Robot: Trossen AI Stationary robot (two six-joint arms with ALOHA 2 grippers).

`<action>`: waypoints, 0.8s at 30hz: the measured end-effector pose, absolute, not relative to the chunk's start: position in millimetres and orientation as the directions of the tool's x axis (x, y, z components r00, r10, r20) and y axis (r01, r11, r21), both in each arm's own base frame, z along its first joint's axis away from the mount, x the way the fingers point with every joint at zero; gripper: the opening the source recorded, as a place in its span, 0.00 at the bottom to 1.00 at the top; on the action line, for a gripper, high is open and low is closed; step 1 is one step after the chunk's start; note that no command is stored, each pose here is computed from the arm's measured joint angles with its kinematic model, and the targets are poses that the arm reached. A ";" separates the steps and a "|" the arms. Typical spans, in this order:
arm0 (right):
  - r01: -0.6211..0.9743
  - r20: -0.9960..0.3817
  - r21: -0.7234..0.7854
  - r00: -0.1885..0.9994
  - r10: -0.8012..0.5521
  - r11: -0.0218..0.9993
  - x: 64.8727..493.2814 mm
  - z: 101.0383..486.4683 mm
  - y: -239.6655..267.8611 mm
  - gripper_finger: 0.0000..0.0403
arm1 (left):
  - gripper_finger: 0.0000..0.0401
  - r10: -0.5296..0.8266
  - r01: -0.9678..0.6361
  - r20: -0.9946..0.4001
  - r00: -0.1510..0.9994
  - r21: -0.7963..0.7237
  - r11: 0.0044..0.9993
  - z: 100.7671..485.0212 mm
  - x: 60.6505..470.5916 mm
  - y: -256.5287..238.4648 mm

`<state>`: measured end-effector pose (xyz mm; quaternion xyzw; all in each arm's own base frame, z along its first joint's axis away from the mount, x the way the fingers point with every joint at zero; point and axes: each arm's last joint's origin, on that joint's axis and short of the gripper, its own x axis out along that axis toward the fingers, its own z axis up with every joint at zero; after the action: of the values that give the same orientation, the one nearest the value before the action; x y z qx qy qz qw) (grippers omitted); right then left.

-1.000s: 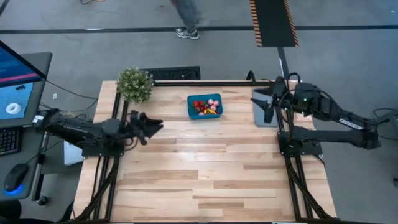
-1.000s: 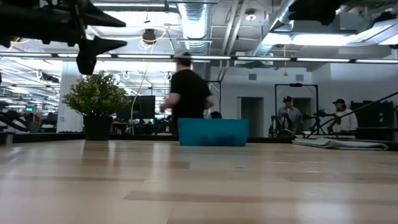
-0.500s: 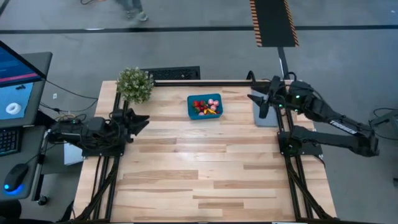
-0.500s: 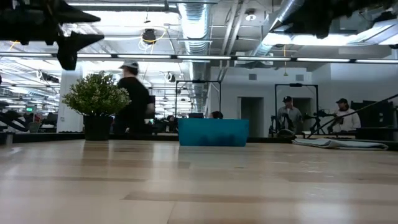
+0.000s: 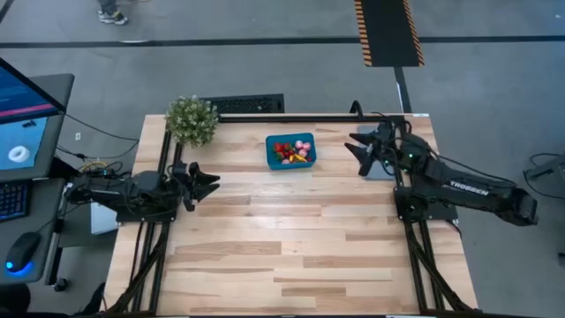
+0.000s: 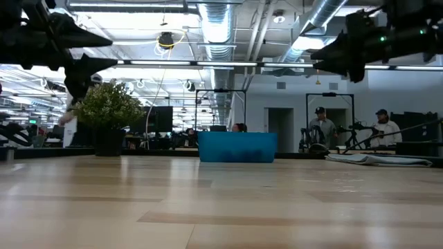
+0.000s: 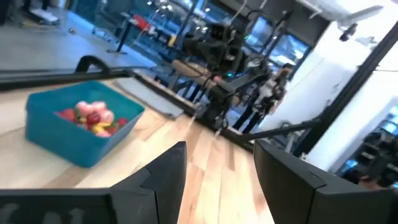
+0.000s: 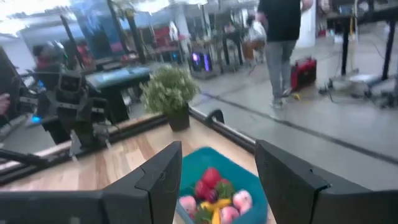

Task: Pick and placing Produce into tupperware
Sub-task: Return to Home Position

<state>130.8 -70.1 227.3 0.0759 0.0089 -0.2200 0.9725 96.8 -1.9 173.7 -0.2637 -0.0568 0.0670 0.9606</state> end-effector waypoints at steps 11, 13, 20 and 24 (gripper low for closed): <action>0.374 0.048 0.134 0.923 -0.383 0.918 127.8 195.7 -61.9 0.56 | 0.44 0.119 -0.084 0.061 0.991 -0.412 0.907 172.2 97.1 -3.1; 0.369 0.068 0.152 0.922 -0.382 0.917 126.4 191.7 -61.1 0.56 | 0.44 0.118 -0.083 0.060 0.991 -0.411 0.908 172.1 97.2 -3.1; 0.373 0.045 0.156 0.922 -0.384 0.915 124.9 182.5 -60.5 0.56 | 0.44 0.124 -0.088 0.059 0.991 -0.418 0.904 171.9 97.2 -2.9; 0.372 0.056 0.154 0.922 -0.384 0.916 121.6 172.5 -58.8 0.56 | 0.44 0.127 -0.090 0.059 0.990 -0.424 0.901 171.8 97.2 -2.8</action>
<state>121.6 -58.8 172.5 0.0705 -0.0428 -0.1931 0.9777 97.2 -2.8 171.8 -0.2151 -0.0424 0.0557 0.9741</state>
